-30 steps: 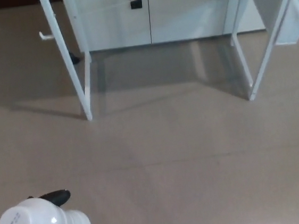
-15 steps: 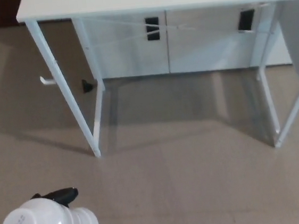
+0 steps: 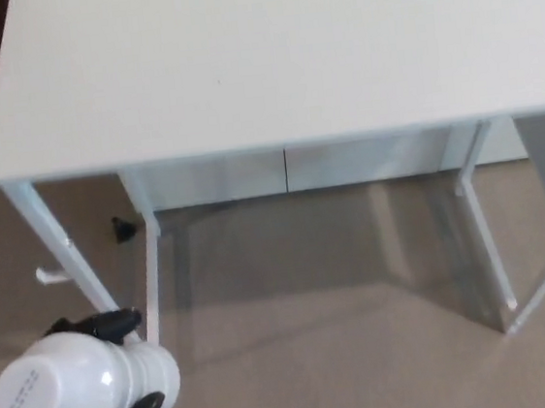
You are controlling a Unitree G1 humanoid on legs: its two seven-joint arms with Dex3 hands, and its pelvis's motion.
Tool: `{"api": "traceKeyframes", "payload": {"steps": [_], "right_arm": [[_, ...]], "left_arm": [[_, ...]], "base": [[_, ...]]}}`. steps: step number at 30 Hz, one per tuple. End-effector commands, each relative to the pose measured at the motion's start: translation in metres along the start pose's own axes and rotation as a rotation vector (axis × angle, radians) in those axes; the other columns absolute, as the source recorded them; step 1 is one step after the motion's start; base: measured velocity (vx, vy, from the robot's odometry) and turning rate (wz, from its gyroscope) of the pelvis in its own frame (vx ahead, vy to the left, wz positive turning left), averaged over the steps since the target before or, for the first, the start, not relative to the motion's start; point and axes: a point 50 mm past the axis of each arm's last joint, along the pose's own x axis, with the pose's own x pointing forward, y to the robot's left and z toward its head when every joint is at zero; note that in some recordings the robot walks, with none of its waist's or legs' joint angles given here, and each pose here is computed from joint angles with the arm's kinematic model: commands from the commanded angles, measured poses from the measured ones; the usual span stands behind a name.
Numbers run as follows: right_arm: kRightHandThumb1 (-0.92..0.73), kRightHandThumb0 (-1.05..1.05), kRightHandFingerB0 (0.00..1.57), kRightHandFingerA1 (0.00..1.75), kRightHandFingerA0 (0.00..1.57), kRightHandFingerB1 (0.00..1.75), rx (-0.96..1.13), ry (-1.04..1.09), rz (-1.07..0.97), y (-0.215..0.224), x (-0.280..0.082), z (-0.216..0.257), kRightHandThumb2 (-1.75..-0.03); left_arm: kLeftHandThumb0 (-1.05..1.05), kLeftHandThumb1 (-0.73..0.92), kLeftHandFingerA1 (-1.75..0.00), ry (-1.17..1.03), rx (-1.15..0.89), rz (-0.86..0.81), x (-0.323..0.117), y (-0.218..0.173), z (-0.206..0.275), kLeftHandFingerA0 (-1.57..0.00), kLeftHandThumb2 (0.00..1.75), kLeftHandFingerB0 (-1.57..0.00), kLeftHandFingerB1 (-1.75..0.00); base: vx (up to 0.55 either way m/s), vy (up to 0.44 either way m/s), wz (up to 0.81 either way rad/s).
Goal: The robot picks up a bottle from a person using its left hand and walk towards the table in frontand put the bottle on the table.
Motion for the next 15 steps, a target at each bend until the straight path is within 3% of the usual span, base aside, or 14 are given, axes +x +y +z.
{"api": "traceKeyframes", "payload": {"steps": [1, 5, 15], "right_arm": [[-0.74, -0.4, 0.52, 0.44, 0.66, 0.39, -0.014, 0.019, -0.009, -0.005, 0.0, -0.003, -0.62], [-0.73, -0.41, 0.52, 0.45, 0.66, 0.4, 0.006, 0.011, -0.017, -0.007, 0.001, 0.0, -0.62], [-0.72, -0.4, 0.54, 0.45, 0.66, 0.41, 0.017, -0.012, -0.03, -0.011, 0.005, 0.009, -0.62]], "left_arm": [[-0.18, 0.81, -1.25, -0.05, 0.012, -0.029, 0.008, -0.004, 0.014, -1.01, 0.71, -0.82, -0.81], [-0.17, 0.8, -1.25, -0.11, 0.062, -0.066, 0.019, -0.014, 0.033, -1.02, 0.72, -0.82, -0.8], [-0.16, 0.8, -1.2, -0.329, 0.195, -0.155, 0.046, -0.03, 0.099, -1.02, 0.76, -0.79, -0.86]], "base": [[0.44, 0.122, 0.09], [0.36, 0.014, 0.13], [0.25, -0.176, 0.05]]}}
